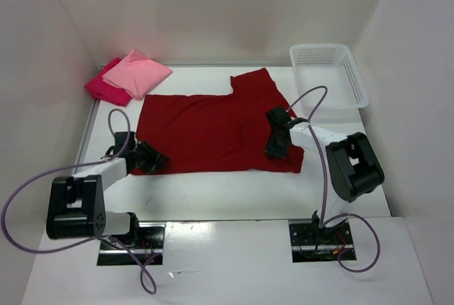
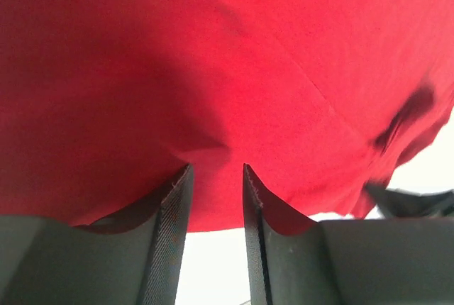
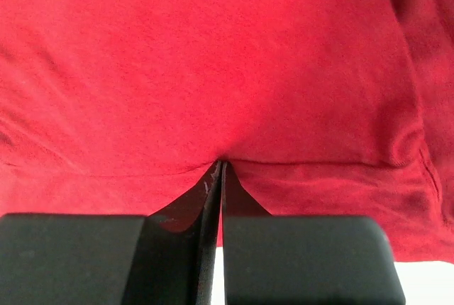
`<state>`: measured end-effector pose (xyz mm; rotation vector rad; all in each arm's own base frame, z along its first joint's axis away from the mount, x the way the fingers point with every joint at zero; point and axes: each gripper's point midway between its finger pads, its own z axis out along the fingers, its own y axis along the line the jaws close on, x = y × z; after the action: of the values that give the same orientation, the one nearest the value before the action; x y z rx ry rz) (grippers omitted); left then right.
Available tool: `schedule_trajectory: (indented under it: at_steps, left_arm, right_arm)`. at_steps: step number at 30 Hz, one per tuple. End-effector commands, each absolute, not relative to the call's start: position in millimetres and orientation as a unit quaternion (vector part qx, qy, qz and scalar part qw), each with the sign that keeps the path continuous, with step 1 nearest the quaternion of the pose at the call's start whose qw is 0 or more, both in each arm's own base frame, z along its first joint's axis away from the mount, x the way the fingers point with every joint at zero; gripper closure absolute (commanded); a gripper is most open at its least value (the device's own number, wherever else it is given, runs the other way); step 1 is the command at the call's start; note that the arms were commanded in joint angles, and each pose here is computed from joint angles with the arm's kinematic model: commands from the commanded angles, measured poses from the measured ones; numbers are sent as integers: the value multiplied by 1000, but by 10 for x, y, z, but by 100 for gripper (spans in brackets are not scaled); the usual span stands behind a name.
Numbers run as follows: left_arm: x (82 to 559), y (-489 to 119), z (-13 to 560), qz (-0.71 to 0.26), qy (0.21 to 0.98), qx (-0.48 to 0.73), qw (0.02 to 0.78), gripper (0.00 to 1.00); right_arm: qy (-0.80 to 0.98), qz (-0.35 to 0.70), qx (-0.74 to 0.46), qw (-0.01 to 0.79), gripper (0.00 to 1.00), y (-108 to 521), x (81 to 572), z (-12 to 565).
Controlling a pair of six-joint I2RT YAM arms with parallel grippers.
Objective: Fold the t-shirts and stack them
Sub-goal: Fold the flattened tshirt in 1/3 of the way, then grap the side of the flattened tshirt furthest away from the robot with both arms
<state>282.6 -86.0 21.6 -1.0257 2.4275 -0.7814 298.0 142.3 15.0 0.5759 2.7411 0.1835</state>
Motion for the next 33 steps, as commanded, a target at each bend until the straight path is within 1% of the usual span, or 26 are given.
schedule_trajectory:
  at_steps: [1, 4, 7, 9, 11, 14, 15, 16, 17, 18, 19, 20, 21, 22, 23, 24, 25, 26, 27, 28, 29, 30, 31, 33]
  left_arm:
    - [2547, -612, 152, -267, 852, -413, 179, 58]
    - [2423, -435, 178, -227, 853, -431, 188, 56]
    - [2340, -498, 157, -232, 852, -439, 170, 56]
    - [2289, -529, 140, -230, 853, -442, 157, 56]
    - [2196, -590, 97, -227, 855, -446, 137, 56]
    - [2187, -614, 130, -230, 857, -440, 140, 56]
    - [2188, -631, 159, -234, 857, -439, 136, 56]
    - [2199, -643, 223, -238, 859, -431, 137, 59]
    - [2374, -626, 436, -249, 863, -404, 170, 63]
    - [2485, -606, 581, -252, 866, -389, 189, 67]
    - [2603, -585, 719, -254, 868, -375, 205, 70]
    - [2874, -565, 1081, -269, 863, -346, 252, 72]
    - [3089, -556, 1263, -282, 854, -332, 283, 74]
    - [3232, -569, 1398, -288, 851, -316, 305, 74]
    - [3397, -474, 1405, -269, 849, -324, 320, 74]
    - [3639, -453, 1646, -262, 838, -312, 364, 74]
    - [3782, -370, 1704, -249, 828, -320, 386, 74]
    - [3933, -265, 1634, -227, 825, -332, 397, 72]
    - [4157, -203, 1826, -224, 811, -323, 433, 72]
    - [4273, -137, 1839, -210, 810, -326, 440, 72]
    - [4432, -36, 1652, -182, 818, -333, 433, 72]
    - [4643, 24, 1846, -176, 807, -327, 459, 72]
    - [4790, 76, 1659, -159, 817, -329, 446, 72]
    - [5000, 183, 1588, -129, 824, -320, 449, 69]
  right_arm:
    - [958, 56, 223, 169, 95, 1287, 2856, 187]
    - [960, 38, 239, 144, 97, 1112, 2588, 93]
    - [960, 56, 243, 130, 97, 1178, 2454, 109]
    - [960, 64, 251, 106, 97, 1214, 2288, 37]
    - [960, 67, 256, 94, 98, 1282, 2175, 3]
    - [957, 76, 264, 93, 100, 1296, 2074, 63]
    - [953, 94, 263, 114, 100, 1331, 2153, 214]
    - [948, 102, 274, 127, 94, 1296, 2228, 306]
    - [943, 117, 269, 154, 91, 1294, 2391, 479]
    - [934, 135, 277, 180, 91, 1246, 2535, 663]
    - [933, 144, 268, 194, 88, 1246, 2635, 775]
    - [926, 170, 255, 219, 87, 1336, 2811, 1034]
    - [925, 172, 253, 227, 87, 1332, 2918, 1104]
    - [918, 195, 236, 254, 85, 1423, 3120, 1328]
    - [917, 215, 222, 253, 87, 1516, 3189, 1398]
    - [918, 225, 213, 248, 89, 1587, 3274, 1375]
    - [908, 248, 198, 272, 94, 1679, 3455, 1540]
    - [908, 264, 177, 272, 97, 1794, 3492, 1600]
    - [911, 265, 168, 269, 99, 1838, 3580, 1553]
    - [906, 277, 146, 284, 99, 1980, 3664, 1701]
    - [907, 271, 133, 294, 100, 2038, 3780, 1730]
    - [908, 272, 120, 294, 100, 2104, 3801, 1732]
    - [910, 270, 115, 295, 100, 2114, 3836, 1716]
    - [914, 271, 104, 284, 100, 2189, 3855, 1641]
